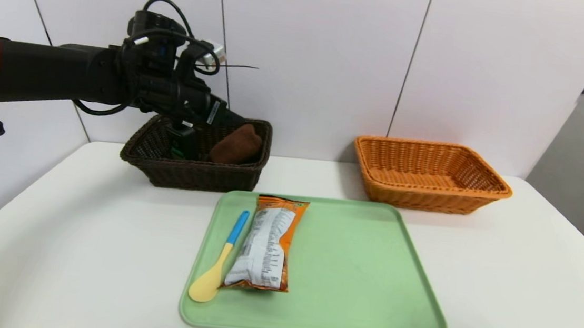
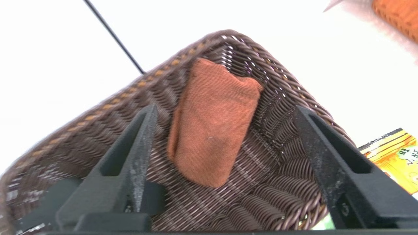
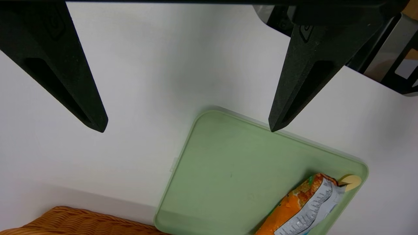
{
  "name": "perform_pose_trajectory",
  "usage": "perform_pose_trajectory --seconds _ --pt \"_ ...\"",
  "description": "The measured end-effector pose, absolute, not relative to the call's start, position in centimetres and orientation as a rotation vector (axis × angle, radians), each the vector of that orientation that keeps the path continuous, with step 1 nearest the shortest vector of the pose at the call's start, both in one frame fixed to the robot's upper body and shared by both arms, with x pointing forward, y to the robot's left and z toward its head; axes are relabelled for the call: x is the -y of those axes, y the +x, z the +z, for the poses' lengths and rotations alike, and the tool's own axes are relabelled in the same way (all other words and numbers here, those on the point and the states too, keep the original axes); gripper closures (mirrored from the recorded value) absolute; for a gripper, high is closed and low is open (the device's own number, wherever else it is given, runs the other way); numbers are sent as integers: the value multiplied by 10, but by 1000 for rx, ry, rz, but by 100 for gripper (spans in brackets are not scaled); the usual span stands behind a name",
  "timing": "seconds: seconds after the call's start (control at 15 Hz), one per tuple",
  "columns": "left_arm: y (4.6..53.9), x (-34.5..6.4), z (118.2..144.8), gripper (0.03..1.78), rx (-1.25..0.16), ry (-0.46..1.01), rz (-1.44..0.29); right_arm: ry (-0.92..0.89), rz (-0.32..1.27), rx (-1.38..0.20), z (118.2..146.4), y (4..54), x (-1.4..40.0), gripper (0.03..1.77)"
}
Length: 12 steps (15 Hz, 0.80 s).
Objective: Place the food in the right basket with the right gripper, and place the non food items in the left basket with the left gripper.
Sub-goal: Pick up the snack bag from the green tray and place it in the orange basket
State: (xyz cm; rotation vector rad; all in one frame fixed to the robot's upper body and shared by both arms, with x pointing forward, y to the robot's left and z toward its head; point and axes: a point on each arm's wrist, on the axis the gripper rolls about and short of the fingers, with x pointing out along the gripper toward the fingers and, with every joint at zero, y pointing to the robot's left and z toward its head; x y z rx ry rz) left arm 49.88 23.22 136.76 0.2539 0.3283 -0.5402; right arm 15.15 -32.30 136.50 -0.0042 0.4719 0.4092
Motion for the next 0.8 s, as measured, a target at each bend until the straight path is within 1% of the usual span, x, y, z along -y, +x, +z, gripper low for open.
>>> perform_pose_trajectory --seconds 0.2,0.33,0.47,0.6,0.8 --pt "478 -241 1394 25 -300 228 -526 13 404 -460 1369 150 323 10" --pt "450 -247 1412 22 -312 211 -528 25 409 -450 1375 153 322 10" --pt "413 -252 1424 19 -340 186 -538 26 411 -449 1382 159 321 10" --pt "371 -250 1421 17 -386 173 -576 26 432 -462 1386 169 318 10" --pt "308 -250 1403 15 -457 170 -643 50 487 -501 1393 188 309 10"
